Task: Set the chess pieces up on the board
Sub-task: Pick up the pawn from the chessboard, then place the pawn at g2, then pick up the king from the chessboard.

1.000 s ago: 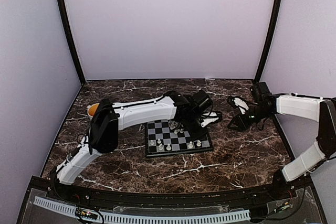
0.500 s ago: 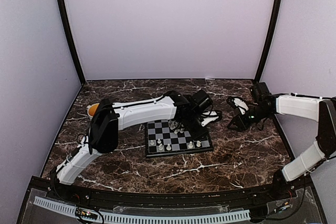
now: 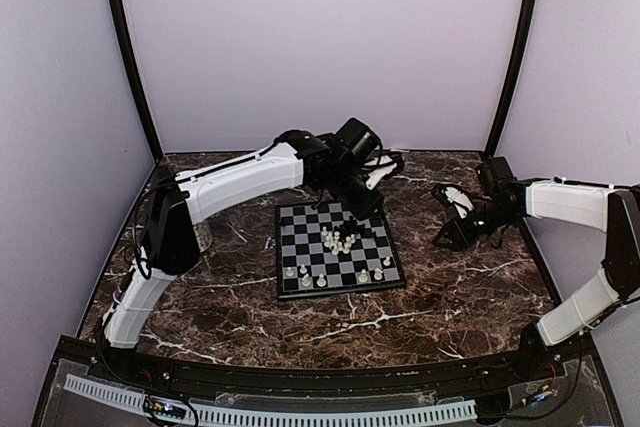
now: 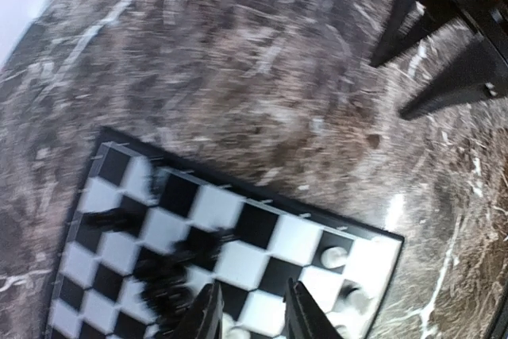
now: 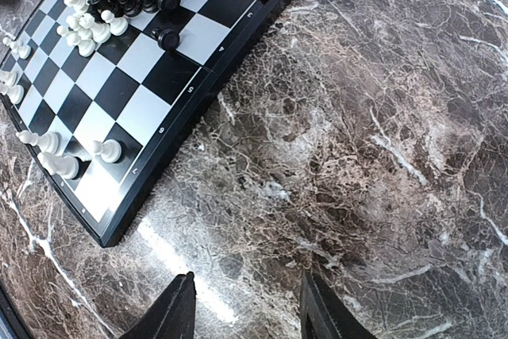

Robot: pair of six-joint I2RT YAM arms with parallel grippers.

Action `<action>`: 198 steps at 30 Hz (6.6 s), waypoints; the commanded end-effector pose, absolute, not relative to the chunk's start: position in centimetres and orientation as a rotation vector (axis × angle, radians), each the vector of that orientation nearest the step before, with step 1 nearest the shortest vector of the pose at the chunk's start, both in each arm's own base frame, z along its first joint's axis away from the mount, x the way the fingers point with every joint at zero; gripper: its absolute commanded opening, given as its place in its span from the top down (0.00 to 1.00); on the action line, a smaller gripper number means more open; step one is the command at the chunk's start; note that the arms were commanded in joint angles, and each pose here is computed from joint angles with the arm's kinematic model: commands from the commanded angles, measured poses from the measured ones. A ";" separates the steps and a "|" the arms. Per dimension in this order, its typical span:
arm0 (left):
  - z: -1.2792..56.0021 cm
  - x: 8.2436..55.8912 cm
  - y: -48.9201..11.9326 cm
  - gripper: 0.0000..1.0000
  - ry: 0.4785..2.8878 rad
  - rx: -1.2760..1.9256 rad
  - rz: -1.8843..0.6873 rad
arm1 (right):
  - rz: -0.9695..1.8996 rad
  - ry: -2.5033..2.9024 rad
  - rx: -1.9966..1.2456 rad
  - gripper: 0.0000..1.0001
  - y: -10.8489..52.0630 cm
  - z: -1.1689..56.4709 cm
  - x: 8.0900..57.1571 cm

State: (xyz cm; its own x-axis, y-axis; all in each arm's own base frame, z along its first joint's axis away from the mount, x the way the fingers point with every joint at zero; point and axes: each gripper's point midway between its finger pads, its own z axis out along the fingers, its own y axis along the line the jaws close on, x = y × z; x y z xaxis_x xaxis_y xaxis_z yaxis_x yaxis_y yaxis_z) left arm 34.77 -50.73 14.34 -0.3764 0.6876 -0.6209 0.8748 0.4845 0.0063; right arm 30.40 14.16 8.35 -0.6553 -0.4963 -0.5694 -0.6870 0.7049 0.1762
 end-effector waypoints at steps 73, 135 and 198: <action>17.1 31.8 -47.7 0.94 2.337 1.227 -0.579 | 0.528 2.417 -0.925 0.54 14.2 8.1 30.6; 7.0 29.0 -51.2 0.85 2.495 1.306 -0.645 | 0.537 2.409 -0.939 0.54 14.3 8.2 30.4; 10.1 35.1 -42.3 0.79 2.628 1.026 -0.450 | 0.537 2.414 -0.941 0.53 14.3 8.2 30.4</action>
